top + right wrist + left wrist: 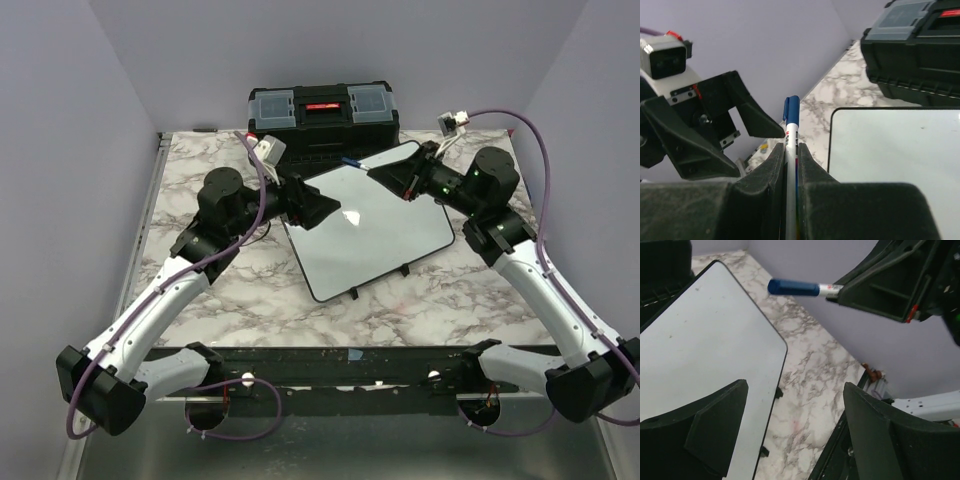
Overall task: Write a sentence on the whiteboard
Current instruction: Open the pen cap from the whiteboard marker.
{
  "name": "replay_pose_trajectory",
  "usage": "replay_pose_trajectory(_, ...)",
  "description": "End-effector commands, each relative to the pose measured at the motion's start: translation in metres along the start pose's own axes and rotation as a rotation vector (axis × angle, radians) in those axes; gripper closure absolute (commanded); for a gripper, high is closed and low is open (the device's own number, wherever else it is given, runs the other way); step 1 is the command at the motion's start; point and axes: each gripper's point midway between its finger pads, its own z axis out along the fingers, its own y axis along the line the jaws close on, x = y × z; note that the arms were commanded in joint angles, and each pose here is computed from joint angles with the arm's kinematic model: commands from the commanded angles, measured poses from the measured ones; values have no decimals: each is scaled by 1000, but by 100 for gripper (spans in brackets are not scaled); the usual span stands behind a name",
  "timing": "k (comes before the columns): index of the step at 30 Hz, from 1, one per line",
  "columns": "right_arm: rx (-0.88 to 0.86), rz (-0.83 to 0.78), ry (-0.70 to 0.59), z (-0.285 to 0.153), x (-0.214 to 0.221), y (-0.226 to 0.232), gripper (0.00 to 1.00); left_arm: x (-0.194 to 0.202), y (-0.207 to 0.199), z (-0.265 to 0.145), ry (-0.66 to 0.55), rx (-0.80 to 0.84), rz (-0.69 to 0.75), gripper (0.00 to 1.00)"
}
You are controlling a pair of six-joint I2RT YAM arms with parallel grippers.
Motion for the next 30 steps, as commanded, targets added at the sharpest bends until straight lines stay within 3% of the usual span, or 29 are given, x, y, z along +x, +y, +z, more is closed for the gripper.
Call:
replay_pose_trajectory(1,-217,57,25,-1,7,33,99,-37,-38,-11,-87,224,-9,22)
replay_pose_trajectory(7,-316,91,68,2,14,44,99,-52,-50,-12,-119,339,-14,26)
replay_pose_trajectory(13,-388,101,83,1,16,54,99,-56,-42,-4,-126,341,-50,34)
replay_pose_trajectory(22,-414,113,109,3,21,54,99,-61,-44,0,-140,387,-75,50)
replay_pose_trajectory(26,-419,114,118,4,23,53,99,-62,-43,2,-135,386,-83,65)
replay_pose_trajectory(30,-421,111,115,4,22,54,99,-61,-41,4,-128,381,-92,98)
